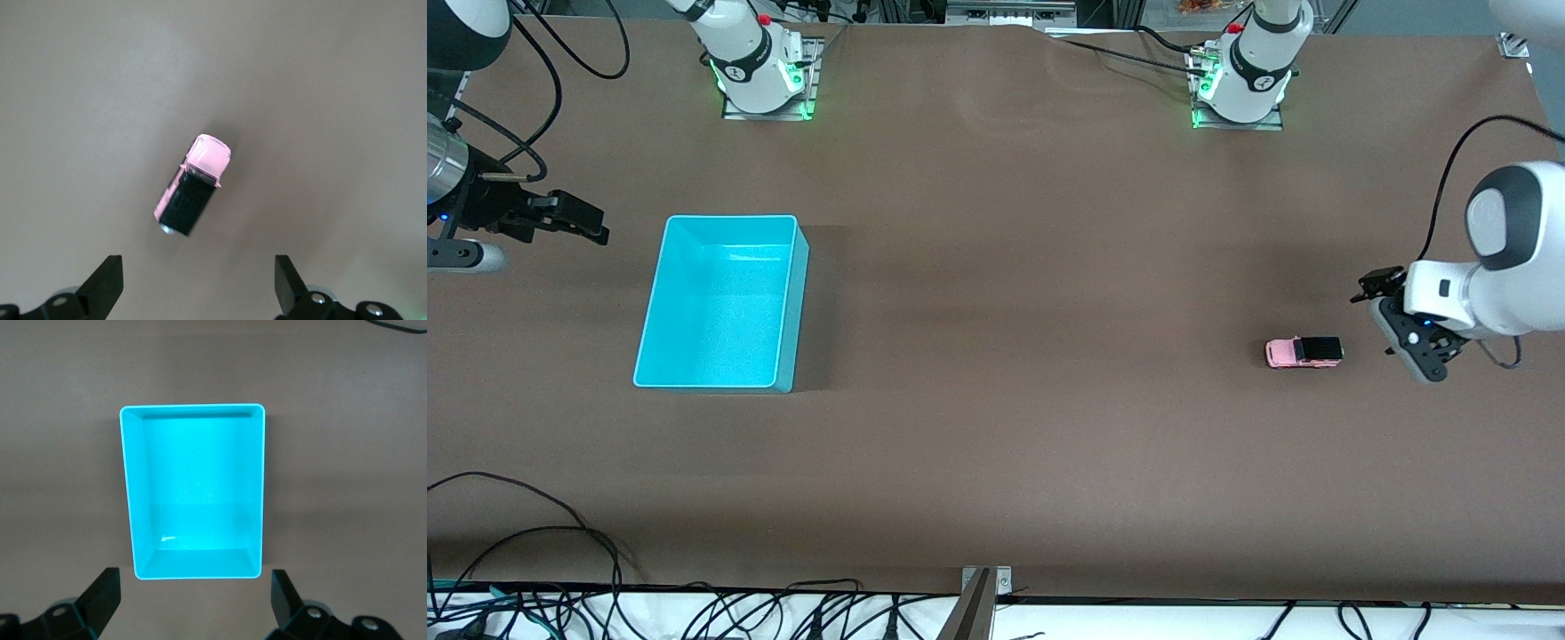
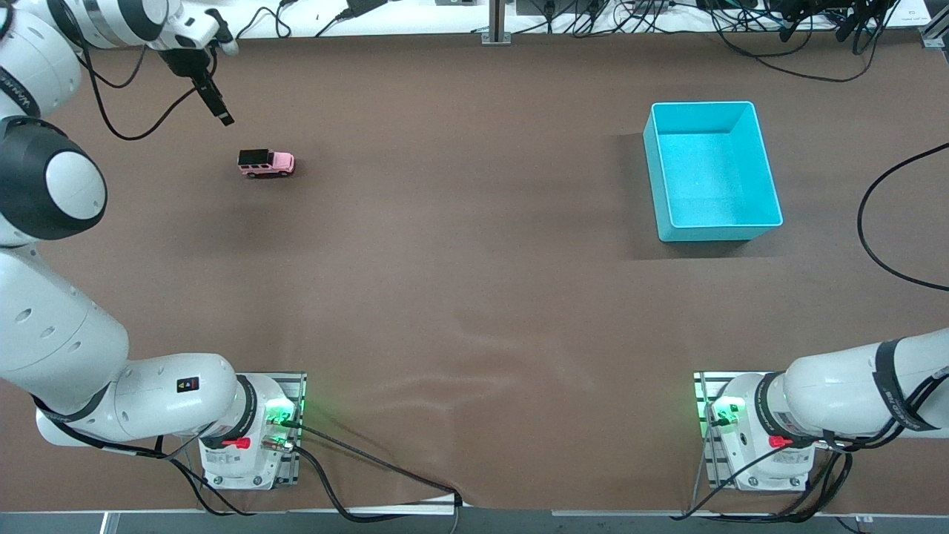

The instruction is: Wind and store pink jeep toy

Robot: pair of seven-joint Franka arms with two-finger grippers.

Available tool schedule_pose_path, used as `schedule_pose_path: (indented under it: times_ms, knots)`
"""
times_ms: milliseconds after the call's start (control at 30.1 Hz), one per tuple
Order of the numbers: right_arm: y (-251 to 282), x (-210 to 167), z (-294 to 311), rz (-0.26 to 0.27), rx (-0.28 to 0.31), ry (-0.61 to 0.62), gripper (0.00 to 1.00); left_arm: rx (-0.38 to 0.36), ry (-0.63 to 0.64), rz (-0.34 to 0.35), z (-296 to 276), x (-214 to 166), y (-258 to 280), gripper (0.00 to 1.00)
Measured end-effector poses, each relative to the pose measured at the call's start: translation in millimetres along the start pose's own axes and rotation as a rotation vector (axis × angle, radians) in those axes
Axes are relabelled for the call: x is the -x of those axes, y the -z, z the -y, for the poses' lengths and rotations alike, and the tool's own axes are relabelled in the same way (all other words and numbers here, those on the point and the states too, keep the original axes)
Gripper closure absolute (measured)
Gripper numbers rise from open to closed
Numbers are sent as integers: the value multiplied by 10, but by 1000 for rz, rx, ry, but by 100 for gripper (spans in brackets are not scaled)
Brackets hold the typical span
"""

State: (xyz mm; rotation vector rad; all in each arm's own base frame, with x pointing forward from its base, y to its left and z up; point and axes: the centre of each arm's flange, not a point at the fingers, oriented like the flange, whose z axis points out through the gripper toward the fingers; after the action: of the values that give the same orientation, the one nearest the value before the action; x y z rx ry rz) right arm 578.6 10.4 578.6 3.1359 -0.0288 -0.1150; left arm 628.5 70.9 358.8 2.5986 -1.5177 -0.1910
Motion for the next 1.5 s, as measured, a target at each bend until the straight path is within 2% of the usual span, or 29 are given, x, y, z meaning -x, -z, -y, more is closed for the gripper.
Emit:
schedule_pose_path:
  times_ms: [166, 365, 565, 963, 1329, 1362, 1395, 1429, 1462, 1495]
  knots:
    - [0, 1, 0, 0, 0, 0, 0, -5, -140, -10, 198, 64, -380, 0]
    - [0, 1, -1, 1, 0, 0, 0, -46, -244, -27, 307, 188, -749, 0]
    - [-1, 1, -1, 1, 0, 0, 0, -61, -256, -44, 234, 233, -1034, 0]
    - [-1, 1, -2, 1, 0, 0, 0, -136, -304, -64, 10, 185, -1501, 0]
    - [-1, 1, -4, 1, 0, -1, 0, -175, -373, -73, -81, 112, -1606, 1]
    - [-1, 1, -4, 1, 0, -1, 0, -178, -385, -73, -83, 112, -1611, 3]
    - [-1, 1, -4, 1, 0, -1, 0, -181, -396, -72, -86, 115, -1617, 11]
    - [-1, 1, -4, 1, 0, -1, 0, -182, -403, -72, -86, 117, -1620, 11]
    - [-1, 2, -4, 1, 0, -1, 0, -183, -409, -71, -87, 120, -1624, 22]
    - [-1, 2, -4, 1, 0, -1, 0, -184, -417, -71, -86, 123, -1627, 26]
